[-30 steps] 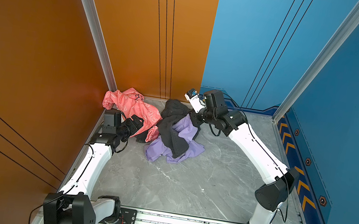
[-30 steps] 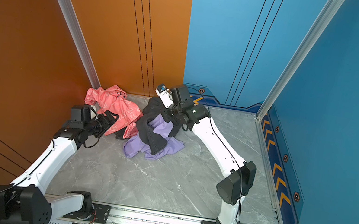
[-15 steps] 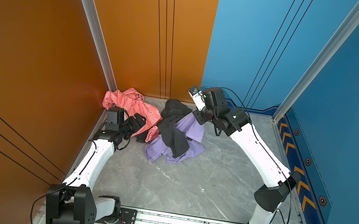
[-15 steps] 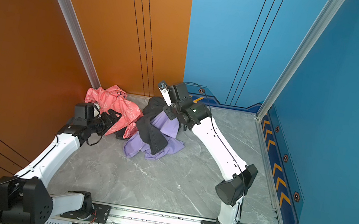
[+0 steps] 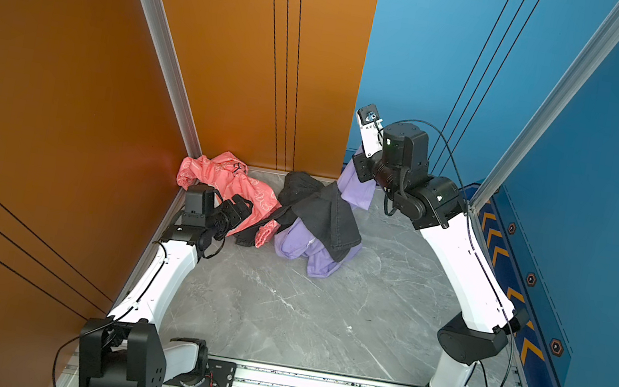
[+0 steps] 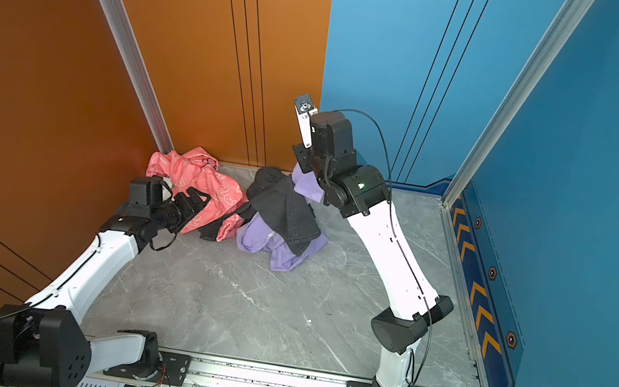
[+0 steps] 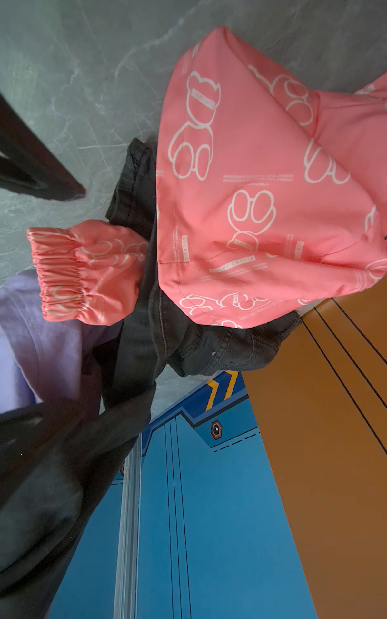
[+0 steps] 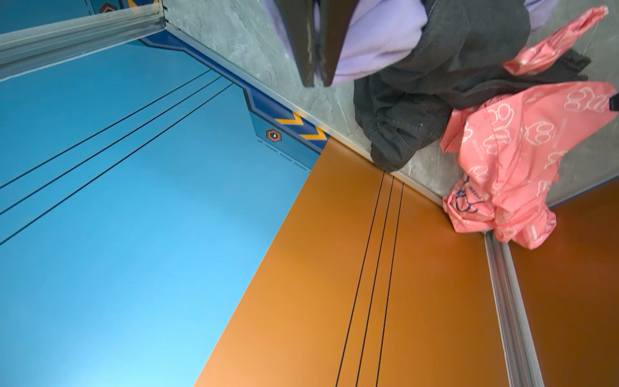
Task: Pick out a specific cloth from the pile
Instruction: 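Lift the lavender shirt up and away from the pile with the right gripper, then carry the lavender shirt toward the far corner and release it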
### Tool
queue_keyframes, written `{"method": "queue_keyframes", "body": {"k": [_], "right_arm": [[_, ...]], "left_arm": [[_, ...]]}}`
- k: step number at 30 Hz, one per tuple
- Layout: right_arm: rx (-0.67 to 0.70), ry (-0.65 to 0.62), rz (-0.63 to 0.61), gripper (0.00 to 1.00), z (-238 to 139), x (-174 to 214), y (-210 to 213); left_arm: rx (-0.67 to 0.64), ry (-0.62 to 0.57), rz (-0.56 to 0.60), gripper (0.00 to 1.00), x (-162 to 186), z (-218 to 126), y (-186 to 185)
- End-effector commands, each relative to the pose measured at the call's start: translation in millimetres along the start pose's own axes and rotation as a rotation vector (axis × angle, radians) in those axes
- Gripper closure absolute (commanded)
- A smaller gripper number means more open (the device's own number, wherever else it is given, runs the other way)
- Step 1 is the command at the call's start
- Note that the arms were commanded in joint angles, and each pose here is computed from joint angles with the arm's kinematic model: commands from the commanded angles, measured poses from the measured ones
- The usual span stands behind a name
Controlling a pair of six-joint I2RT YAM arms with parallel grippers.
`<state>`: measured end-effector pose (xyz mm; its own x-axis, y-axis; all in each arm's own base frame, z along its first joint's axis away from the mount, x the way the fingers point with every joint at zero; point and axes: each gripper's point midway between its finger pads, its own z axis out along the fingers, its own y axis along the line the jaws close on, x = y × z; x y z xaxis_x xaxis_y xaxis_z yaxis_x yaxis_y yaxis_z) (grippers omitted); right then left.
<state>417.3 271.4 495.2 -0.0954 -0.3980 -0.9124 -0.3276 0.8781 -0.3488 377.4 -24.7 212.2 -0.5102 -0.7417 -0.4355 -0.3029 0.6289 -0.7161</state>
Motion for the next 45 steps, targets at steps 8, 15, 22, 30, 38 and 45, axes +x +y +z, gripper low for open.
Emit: {"method": "queue_keyframes", "body": {"k": [8,15,22,30,38,45], "right_arm": [[0.302,-0.065,-0.174,1.00,-9,-34,-47],[0.476,-0.007,-0.182,1.00,-11,-24,-95],[0.592,-0.089,-0.007,1.00,-36,-35,-154],[0.642,-0.164,0.086,1.00,-53,-42,-192],[0.632,-0.264,0.208,1.00,-57,-48,-221],[0.665,-0.338,0.297,1.00,-56,-47,-257]], "left_arm": [[0.043,-0.005,0.028,0.07,-5,-2,-12],[0.044,-0.006,0.027,0.07,-5,-2,-12],[0.045,-0.005,0.028,0.07,-4,-2,-12],[0.051,-0.006,0.029,0.07,-6,-1,-14],[0.044,-0.004,0.027,0.07,-4,-1,-11],[0.041,-0.010,0.028,0.07,-5,-1,-11]]}}
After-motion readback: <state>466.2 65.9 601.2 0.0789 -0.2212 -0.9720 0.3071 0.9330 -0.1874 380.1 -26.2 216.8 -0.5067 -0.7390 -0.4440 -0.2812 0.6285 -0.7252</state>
